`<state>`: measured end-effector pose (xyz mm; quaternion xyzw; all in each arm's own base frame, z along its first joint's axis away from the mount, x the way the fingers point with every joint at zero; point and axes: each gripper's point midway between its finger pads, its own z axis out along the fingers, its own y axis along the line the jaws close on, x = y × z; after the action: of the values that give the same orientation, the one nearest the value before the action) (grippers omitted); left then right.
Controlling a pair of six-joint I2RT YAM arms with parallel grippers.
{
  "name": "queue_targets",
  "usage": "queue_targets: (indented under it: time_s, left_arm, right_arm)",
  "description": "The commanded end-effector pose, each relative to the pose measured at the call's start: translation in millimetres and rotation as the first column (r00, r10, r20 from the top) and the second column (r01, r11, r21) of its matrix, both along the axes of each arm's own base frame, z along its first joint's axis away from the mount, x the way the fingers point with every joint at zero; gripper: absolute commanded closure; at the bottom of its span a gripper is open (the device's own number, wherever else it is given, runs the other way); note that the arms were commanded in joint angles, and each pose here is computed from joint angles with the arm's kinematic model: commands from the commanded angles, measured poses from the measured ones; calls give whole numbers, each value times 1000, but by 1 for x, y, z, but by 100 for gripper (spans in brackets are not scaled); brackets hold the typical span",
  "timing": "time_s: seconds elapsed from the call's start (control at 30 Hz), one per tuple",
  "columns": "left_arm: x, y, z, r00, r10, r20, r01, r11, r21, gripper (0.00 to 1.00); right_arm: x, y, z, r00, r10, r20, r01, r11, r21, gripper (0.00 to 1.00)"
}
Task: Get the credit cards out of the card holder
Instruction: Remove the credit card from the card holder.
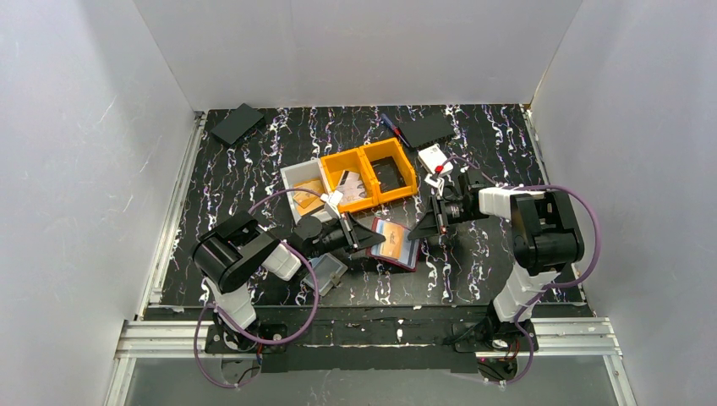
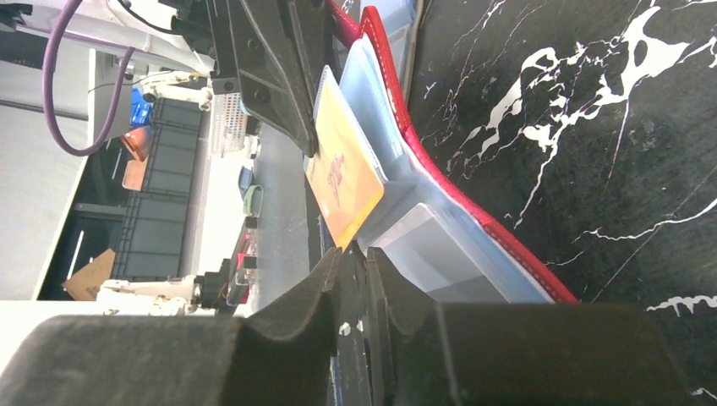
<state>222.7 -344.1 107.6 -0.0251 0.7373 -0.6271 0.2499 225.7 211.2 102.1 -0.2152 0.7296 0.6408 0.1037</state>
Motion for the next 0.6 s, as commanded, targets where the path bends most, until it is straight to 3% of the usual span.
queue_targets:
  time_s: [0.0, 0.3, 0.57]
  left_arm:
    - [5, -1, 11, 999, 14, 37, -13, 999, -29, 100]
    - [9, -3, 17, 999, 29, 42, -27, 999, -45, 100]
    - [8, -12, 23, 999, 16, 52, -13, 998, -59, 100]
  right_arm:
    - [2, 2, -1, 1000, 1, 6, -1, 1000, 11, 72]
    - [-3, 11, -5, 999, -1, -43, 1, 1000, -1, 58]
    - [-10, 17, -3, 998, 32, -59, -32, 999, 17, 57]
